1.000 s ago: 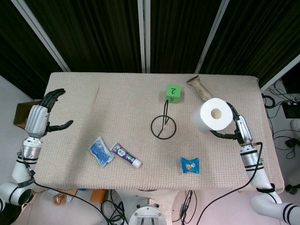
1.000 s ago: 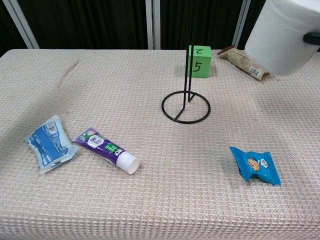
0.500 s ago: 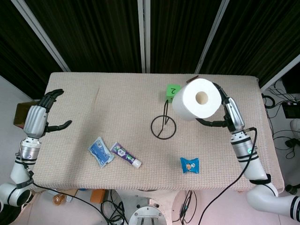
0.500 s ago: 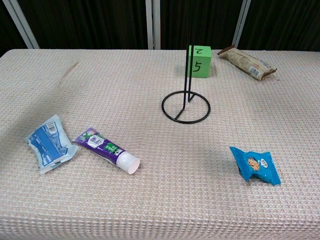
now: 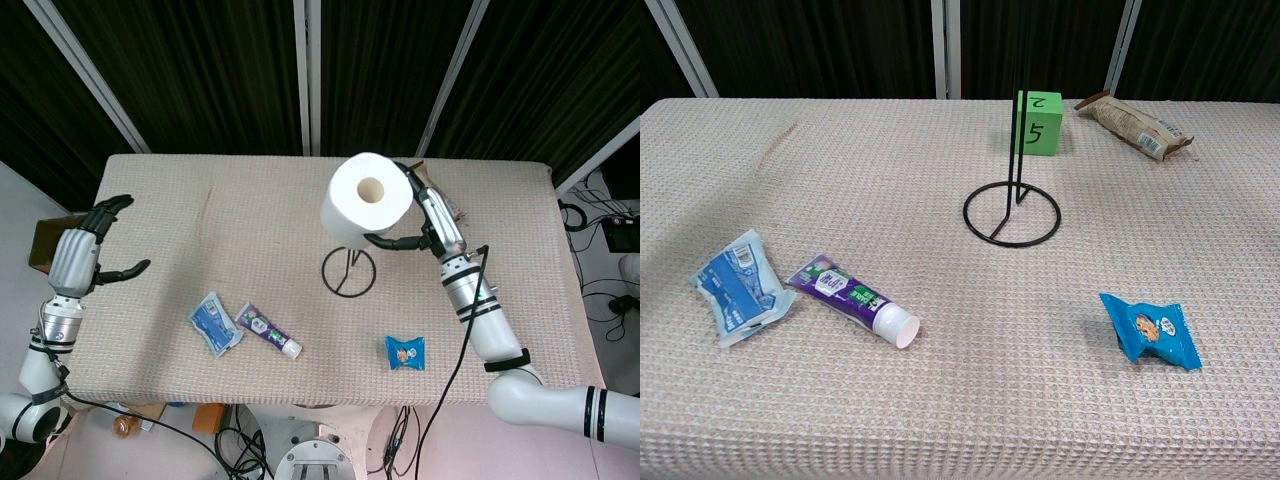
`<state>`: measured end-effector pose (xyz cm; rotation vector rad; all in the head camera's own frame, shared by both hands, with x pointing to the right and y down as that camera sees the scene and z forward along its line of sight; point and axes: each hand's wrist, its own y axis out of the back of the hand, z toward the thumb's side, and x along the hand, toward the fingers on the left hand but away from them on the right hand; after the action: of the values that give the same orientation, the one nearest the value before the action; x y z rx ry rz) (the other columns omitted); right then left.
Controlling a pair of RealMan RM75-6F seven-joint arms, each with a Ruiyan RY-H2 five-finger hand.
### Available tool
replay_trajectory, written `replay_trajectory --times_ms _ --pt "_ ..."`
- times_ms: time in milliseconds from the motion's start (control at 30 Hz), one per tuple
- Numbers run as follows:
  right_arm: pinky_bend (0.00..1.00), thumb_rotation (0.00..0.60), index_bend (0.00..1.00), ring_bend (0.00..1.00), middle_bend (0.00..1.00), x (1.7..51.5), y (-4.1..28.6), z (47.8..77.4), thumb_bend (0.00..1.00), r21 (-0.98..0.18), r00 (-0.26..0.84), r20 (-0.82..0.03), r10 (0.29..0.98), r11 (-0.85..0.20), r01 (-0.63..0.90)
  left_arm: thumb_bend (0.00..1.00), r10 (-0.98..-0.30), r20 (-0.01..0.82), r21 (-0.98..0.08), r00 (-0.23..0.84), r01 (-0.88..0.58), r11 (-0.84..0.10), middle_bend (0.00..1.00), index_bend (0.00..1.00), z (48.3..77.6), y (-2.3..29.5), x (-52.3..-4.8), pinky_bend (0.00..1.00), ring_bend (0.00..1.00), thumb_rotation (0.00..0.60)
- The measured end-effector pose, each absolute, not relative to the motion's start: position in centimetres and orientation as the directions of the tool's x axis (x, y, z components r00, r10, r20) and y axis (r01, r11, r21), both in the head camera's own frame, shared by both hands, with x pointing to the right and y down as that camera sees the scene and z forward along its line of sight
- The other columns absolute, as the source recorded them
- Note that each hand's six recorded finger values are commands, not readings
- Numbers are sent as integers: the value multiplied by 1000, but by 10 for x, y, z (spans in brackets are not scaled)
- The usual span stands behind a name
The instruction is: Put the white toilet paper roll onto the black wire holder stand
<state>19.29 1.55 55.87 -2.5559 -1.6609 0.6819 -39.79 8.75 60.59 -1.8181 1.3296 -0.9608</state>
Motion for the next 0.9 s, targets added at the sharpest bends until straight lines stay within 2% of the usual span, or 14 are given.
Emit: replay_trajectory --times_ms 233,533,900 --pt "218 600 508 267 464 180 18 569 230 -216 337 -398 853 -444 870 92 -962 183 -847 204 -464 -260 147 140 610 89 -400 320 158 174" --pt "218 600 508 267 463 179 17 577 229 -249 318 -416 852 -443 861 92 -962 183 -843 203 -470 -260 147 140 611 88 -401 321 158 173" --pt "218 600 509 267 453 185 27 607 229 -247 301 -474 827 -453 857 92 -961 188 -839 202 -476 -264 147 140 617 90 -401 321 158 174"
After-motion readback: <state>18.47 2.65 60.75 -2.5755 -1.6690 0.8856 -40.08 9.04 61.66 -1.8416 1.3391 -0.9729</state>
